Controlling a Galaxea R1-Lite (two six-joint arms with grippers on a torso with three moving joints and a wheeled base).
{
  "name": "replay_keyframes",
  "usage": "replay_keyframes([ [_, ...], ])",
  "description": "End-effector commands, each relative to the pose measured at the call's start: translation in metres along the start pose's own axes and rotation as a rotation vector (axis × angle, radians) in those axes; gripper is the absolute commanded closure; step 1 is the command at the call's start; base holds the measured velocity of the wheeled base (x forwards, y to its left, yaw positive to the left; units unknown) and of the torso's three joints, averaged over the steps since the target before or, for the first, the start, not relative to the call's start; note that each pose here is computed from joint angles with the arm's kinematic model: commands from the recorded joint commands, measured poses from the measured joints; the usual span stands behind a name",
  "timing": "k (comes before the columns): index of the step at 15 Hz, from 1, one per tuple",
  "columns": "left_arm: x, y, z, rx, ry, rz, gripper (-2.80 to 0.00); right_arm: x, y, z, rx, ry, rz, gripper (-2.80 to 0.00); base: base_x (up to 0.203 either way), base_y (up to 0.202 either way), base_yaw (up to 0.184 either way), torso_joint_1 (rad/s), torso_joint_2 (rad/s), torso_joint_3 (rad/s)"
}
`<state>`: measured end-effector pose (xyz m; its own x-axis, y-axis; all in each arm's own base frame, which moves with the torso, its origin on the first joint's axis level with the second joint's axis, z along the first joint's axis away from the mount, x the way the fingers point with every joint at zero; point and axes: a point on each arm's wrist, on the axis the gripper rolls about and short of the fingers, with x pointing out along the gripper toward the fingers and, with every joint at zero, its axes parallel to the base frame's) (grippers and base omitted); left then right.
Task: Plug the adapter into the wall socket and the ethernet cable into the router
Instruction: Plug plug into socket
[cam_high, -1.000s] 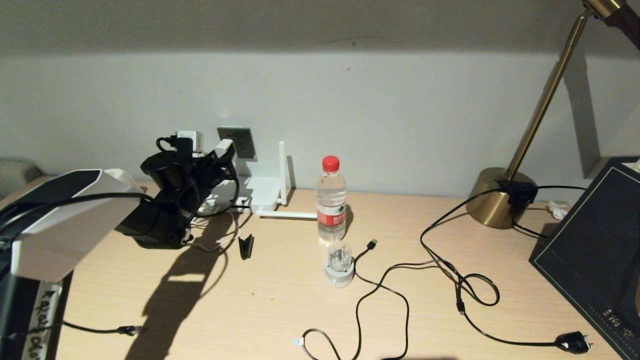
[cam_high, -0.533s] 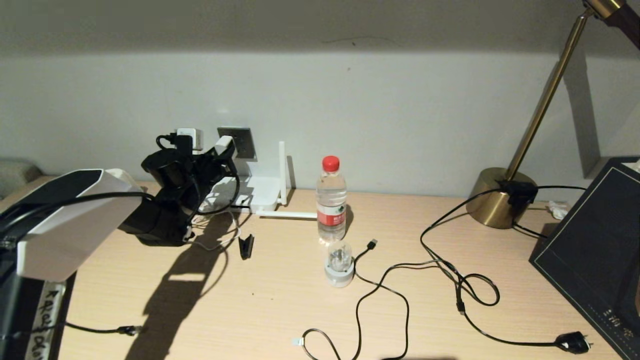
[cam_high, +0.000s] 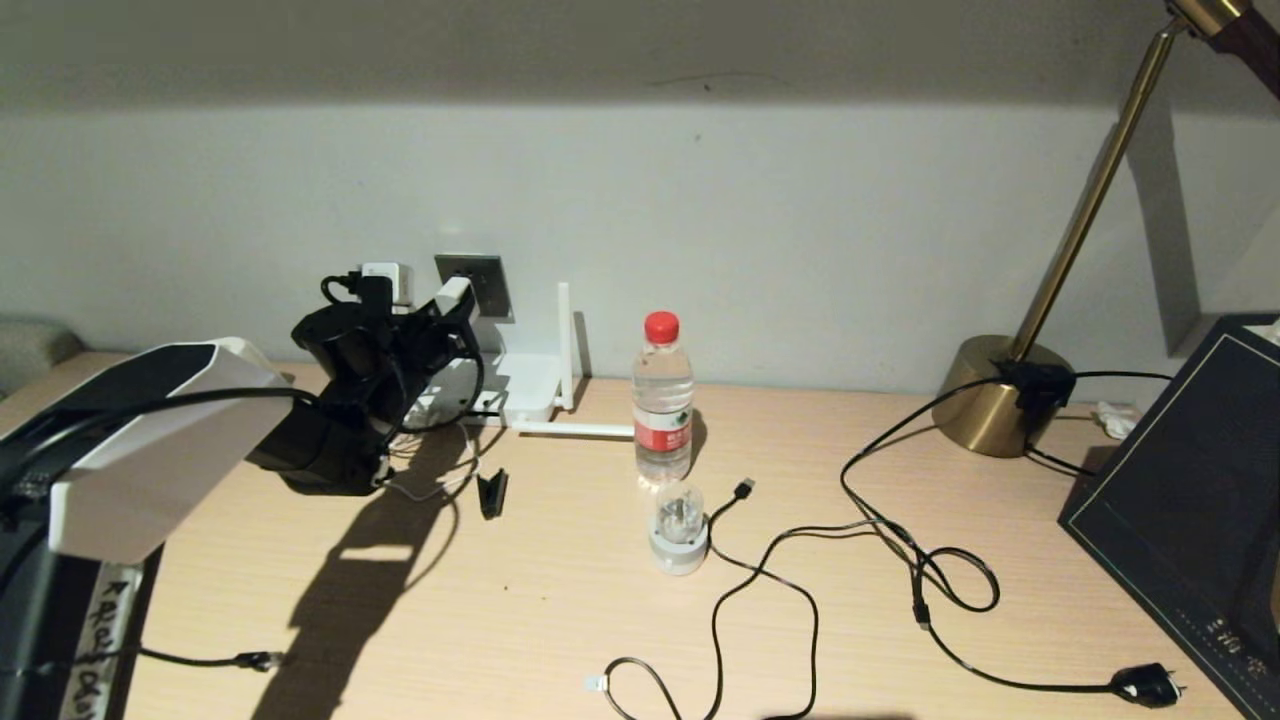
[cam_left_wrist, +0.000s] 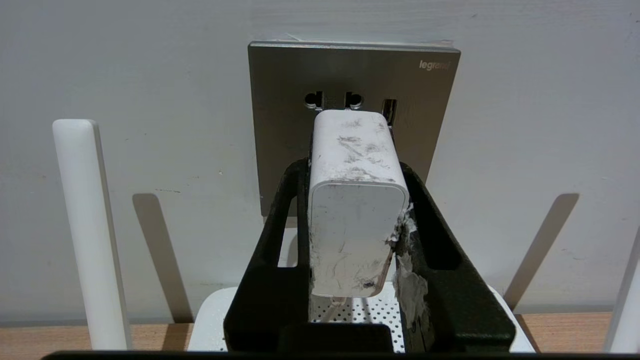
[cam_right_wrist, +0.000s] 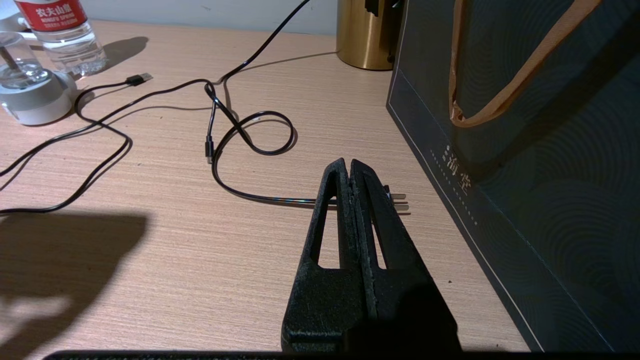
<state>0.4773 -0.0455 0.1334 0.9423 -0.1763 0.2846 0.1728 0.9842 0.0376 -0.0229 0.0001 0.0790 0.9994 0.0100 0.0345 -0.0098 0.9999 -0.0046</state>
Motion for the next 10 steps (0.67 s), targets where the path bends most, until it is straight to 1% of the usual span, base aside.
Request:
replay_keyframes([
  [1,0.0001,-0.0006,0.0003,0.0,-0.006,-0.001,0.0,0.0007,0.0,-0.0029,0.0,0.01,0.001,0.0,0.0,0.0,0.0,0.0,0.0,0.0],
  [6,0.0037,0.0002,0.0055,0.003,-0.03,0.0,0.0,0.0007,0.0,-0.0029,0.0,0.01,0.001,0.0,0.0,0.0,0.0,0.0,0.0,0.0],
  [10,0.0039,0.0006,0.0048,0.002,-0.021,0.0,0.0,0.0007,0.0,-0.0029,0.0,0.01,0.001,0.0,0.0,0.0,0.0,0.0,0.0,0.0],
])
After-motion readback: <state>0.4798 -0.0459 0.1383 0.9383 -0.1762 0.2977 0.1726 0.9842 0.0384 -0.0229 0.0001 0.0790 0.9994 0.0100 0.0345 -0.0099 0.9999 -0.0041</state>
